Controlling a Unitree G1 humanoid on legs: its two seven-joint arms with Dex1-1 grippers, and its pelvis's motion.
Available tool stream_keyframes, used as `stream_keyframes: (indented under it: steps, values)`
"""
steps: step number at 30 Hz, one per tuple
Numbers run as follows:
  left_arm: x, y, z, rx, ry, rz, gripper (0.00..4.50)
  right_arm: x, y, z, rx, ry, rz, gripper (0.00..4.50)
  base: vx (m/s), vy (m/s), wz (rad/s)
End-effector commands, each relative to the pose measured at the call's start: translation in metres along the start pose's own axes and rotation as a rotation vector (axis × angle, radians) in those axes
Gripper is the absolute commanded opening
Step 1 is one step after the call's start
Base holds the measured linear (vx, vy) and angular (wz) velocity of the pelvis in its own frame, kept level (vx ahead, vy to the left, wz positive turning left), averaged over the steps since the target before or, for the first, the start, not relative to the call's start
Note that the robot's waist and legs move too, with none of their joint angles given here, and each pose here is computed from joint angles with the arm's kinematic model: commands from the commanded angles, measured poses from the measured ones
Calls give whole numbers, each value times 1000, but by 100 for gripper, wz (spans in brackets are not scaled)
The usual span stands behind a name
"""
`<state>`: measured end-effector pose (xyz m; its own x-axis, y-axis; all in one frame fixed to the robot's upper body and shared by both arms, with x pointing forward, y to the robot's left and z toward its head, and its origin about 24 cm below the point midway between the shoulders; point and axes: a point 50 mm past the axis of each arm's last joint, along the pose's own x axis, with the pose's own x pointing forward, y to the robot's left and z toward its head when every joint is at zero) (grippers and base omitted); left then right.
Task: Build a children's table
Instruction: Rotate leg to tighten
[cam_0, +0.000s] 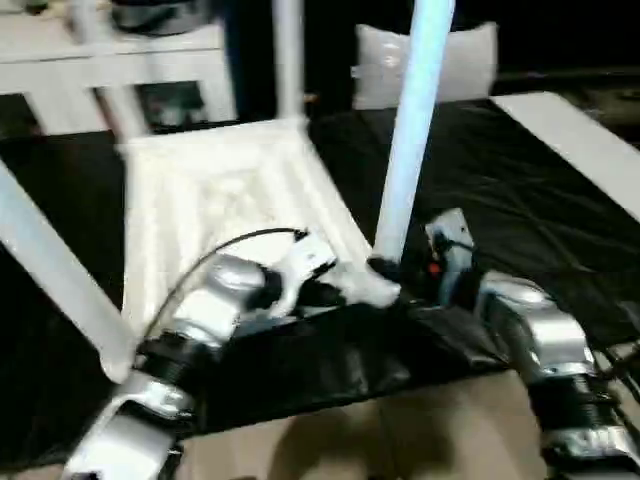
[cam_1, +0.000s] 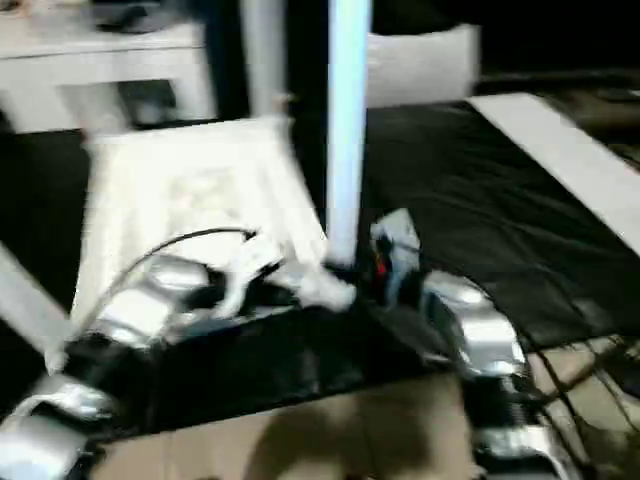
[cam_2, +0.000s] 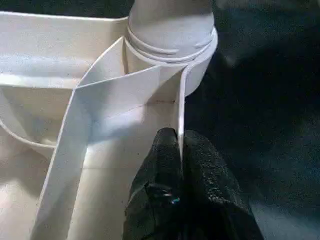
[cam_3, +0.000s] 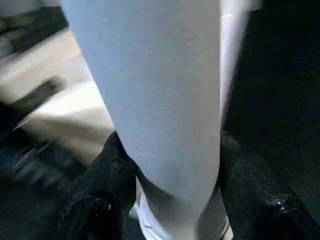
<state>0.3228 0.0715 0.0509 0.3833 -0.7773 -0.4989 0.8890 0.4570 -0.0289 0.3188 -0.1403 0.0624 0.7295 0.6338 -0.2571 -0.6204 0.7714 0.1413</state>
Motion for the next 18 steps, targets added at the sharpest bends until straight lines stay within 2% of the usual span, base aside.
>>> stream_keyframes:
  steps: [1, 5, 6, 8, 14, 18]
  values:
    - [16, -14, 45, 57, -150, -2, 0, 26, 35, 0, -17, -2, 72, 207, 0, 0, 0]
    - [19, -17, 46, 65, -151, 6, 0, 26, 34, -1, -8, -28, 40, 207, 13, 0, 1]
    - [19, -19, 46, 67, -151, 4, 0, 25, 31, 1, 0, -54, 15, 237, 52, -2, 2]
    - [18, -19, 46, 73, -148, 4, 0, 24, 30, 1, 2, -64, 7, 268, 0, 0, 0]
    - [13, -15, 42, 85, -139, 10, 0, 16, 26, 6, 15, -108, -1, 317, 0, 0, 0]
    - [1, -4, 37, 88, -132, 31, 0, 2, 9, 11, -3, -126, -30, 350, 0, 0, 0]
